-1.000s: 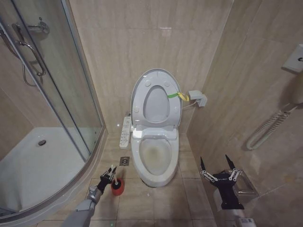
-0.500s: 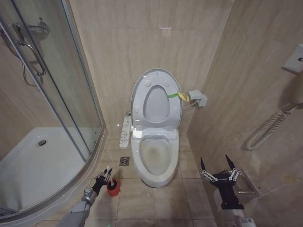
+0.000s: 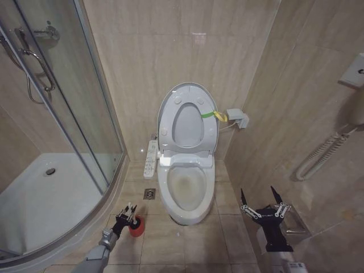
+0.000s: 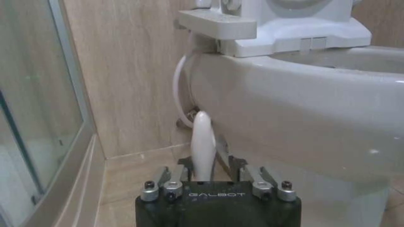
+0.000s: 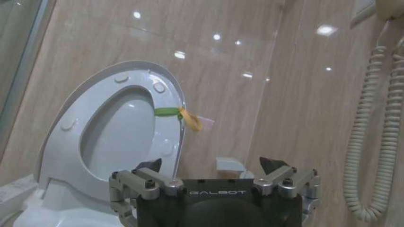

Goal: Open the toilet lid, clean the toilet bowl with a toilet brush, close the toilet lid, and flush.

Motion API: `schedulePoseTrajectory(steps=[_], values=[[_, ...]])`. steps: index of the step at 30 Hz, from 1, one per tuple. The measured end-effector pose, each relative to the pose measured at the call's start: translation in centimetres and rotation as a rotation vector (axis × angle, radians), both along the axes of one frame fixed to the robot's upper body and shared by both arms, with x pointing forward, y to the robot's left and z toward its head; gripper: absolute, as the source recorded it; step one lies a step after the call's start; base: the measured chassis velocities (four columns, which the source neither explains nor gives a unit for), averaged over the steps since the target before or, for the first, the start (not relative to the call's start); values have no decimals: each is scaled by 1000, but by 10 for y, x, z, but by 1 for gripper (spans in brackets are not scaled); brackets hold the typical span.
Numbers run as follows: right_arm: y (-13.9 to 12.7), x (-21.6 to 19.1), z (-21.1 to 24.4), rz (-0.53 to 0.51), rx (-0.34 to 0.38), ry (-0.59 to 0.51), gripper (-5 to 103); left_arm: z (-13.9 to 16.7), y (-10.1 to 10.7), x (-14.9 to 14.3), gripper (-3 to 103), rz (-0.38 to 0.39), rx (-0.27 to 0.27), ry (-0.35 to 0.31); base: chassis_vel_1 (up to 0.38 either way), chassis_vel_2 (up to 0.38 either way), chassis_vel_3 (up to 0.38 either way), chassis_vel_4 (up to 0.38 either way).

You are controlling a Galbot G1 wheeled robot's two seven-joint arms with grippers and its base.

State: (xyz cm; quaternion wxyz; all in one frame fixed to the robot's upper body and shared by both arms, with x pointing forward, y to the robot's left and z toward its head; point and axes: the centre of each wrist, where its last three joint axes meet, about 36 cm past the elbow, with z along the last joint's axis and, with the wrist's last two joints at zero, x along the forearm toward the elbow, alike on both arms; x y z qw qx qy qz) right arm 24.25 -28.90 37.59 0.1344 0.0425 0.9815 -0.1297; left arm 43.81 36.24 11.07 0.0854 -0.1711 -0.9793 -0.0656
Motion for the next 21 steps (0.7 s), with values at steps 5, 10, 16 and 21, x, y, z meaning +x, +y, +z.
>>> schedulePoseTrajectory(steps=[5, 10, 16, 21], values=[[0, 0, 0, 0, 0, 0, 100, 1, 2, -3, 53, 1, 3, -7, 0, 0, 0, 0], [0, 0, 0, 0, 0, 0, 100, 6, -1, -9, 80, -3, 2, -30, 0, 0, 0, 0], [0, 0, 0, 0, 0, 0, 100, 14, -8, -16, 80, -4, -17, -55, 0, 0, 0, 0], [0, 0, 0, 0, 0, 0, 100, 25, -6, -21, 100, 16, -15, -90, 0, 0, 0, 0]])
